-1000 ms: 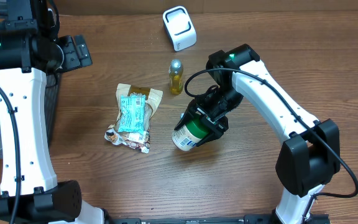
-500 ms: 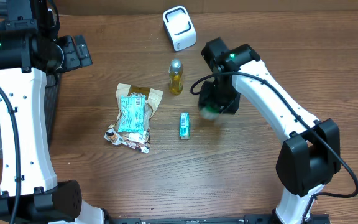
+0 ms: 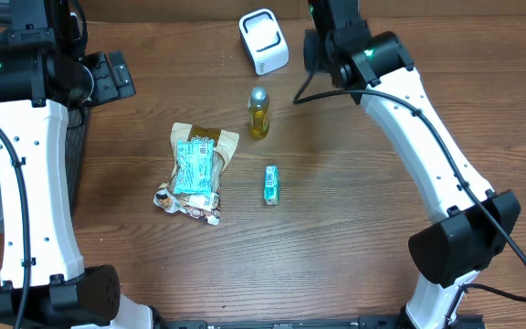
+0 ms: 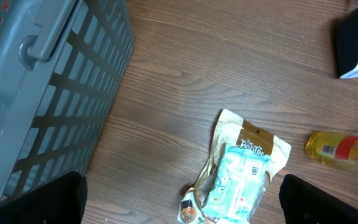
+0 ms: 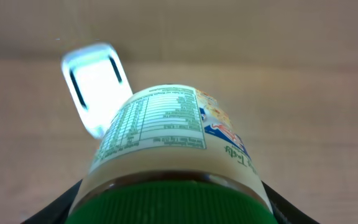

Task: Scan the item barcode
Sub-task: 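Hold the jar's label in front of the white scanner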

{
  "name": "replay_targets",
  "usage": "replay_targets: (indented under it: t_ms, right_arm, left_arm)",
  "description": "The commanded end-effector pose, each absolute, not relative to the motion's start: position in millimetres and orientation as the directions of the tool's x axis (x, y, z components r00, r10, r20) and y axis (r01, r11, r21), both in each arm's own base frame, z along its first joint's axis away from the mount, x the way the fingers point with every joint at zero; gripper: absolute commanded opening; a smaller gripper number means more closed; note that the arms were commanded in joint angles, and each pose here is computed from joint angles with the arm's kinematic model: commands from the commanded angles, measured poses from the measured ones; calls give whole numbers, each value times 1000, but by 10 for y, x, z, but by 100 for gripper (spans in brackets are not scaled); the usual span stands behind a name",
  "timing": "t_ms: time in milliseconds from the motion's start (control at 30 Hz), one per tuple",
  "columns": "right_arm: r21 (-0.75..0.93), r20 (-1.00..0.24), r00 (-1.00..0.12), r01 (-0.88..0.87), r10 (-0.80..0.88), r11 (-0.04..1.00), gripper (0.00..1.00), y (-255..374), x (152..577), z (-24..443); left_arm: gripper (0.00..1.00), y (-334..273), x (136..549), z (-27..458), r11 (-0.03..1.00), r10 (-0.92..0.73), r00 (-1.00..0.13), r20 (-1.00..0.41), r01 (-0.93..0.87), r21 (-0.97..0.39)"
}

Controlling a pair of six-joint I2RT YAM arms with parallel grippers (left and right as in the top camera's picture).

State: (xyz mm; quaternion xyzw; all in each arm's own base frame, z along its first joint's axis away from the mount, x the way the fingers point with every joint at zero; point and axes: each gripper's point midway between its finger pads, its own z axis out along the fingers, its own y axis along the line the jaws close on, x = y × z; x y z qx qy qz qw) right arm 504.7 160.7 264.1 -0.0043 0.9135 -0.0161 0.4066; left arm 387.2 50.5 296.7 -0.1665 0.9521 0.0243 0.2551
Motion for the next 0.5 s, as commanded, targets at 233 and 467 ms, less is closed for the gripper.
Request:
replay_targets:
  t_ms: [233,467]
  right_arm:
    - [111,-883,-468,-131,37,985,4,2000,5656,2935]
    - [160,-914,-399,-201,68,967,4,2260,5986,2746]
  left_arm:
    - [99,489,3887,2951,946,-295,-819,-492,-322,-31]
    - [99,489,3887,2951,946,-295,-819,-492,-322,-31]
